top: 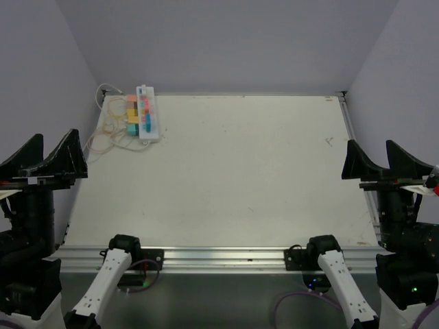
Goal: Pull the plug off the socket
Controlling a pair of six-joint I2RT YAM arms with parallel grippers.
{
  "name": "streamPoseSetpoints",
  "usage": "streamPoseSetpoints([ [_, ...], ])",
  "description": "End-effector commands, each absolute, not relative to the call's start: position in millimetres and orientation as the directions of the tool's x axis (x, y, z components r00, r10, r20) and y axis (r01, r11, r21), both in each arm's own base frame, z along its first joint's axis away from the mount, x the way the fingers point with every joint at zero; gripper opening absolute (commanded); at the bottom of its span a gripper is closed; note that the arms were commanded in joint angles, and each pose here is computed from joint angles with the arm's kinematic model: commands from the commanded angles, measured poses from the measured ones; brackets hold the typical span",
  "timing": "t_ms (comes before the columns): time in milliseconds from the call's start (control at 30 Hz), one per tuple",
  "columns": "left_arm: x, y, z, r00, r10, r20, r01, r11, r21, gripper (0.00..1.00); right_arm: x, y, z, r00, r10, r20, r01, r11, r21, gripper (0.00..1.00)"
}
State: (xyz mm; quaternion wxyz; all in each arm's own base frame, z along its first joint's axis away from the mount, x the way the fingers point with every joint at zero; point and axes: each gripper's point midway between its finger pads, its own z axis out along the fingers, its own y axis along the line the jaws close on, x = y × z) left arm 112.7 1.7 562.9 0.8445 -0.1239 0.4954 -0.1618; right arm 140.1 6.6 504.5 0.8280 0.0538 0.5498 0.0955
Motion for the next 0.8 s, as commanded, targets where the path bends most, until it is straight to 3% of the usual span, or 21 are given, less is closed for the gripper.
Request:
streamPoseSetpoints([
  [0, 122, -3, 567, 0.453, -0.409, -0.792, 0.170, 0.912, -0.374, 0.99, 141, 10, 514, 0.404, 0.231, -0.885, -0.128, 0.972, 0.195, 0.99],
  [233, 137, -7, 556, 0.414, -0.415, -0.810, 0.164, 0.910, -0.382, 1.00, 152, 11, 503, 0.378, 0.230, -0.897, -0.119, 0.973, 0.199, 0.99],
  [467, 179, -23, 523, 0.264, -0.423, -0.867, 0.154, 0.905, -0.395, 1.00, 167, 6, 483, 0.324, 0.217, -0.921, -0.064, 0.976, 0.207, 0.99],
  [767, 239, -34, 436, 0.010, -0.413, -0.911, 0.045, 0.910, -0.412, 1.00, 219, 13, 411, 0.082, 0.207, -0.975, -0.006, 0.978, 0.207, 0.99],
])
